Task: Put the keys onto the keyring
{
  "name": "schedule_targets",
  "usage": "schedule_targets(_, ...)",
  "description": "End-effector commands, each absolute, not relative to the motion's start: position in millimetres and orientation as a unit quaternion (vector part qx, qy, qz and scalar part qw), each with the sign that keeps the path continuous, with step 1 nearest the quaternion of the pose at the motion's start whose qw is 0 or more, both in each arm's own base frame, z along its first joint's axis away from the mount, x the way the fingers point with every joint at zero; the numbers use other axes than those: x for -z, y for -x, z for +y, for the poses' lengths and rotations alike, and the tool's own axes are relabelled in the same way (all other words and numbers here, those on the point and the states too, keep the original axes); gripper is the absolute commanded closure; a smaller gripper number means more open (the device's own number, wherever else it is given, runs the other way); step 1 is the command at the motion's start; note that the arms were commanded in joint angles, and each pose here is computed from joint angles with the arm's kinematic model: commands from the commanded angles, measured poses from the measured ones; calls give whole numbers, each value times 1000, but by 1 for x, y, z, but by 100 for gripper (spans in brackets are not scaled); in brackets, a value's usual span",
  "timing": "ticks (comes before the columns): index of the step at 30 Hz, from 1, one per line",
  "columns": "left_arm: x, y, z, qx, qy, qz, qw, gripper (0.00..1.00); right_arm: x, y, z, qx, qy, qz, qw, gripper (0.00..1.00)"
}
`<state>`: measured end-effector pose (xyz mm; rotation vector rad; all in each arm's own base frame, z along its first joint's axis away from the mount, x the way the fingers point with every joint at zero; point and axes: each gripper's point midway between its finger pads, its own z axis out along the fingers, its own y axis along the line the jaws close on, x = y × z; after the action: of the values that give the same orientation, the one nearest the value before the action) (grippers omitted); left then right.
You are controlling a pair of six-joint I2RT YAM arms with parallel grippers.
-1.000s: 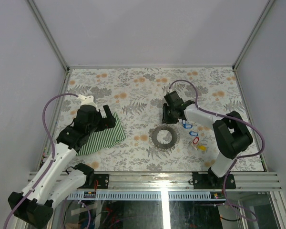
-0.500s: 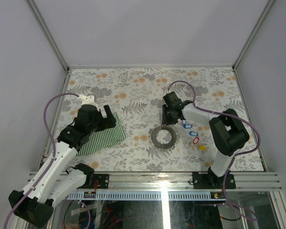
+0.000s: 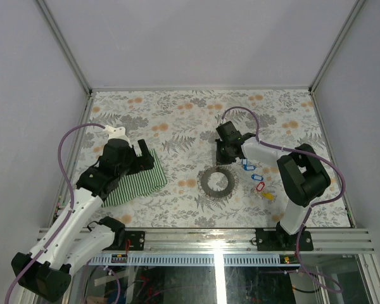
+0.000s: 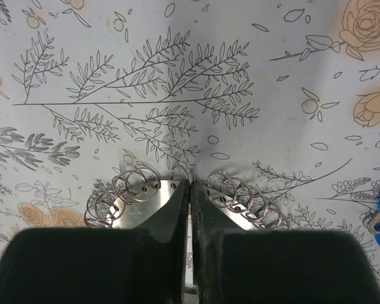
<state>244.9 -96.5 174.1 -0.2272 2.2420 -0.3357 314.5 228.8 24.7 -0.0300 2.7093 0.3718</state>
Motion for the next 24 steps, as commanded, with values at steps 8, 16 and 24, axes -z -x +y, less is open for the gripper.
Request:
schedule_targets(8,-196,-256,-100,147,87,871,460,1,-86,-333,247,-196,86,933,289,100)
schedule_targets(16,-248,-270,-125,206,25,836,508,0,-159,-302,271,-300,195,873,332,100)
schedule_targets(24,-291,-265,-175,275,-78,799,529,4,-238,-246,293,-302,355,777,423,100)
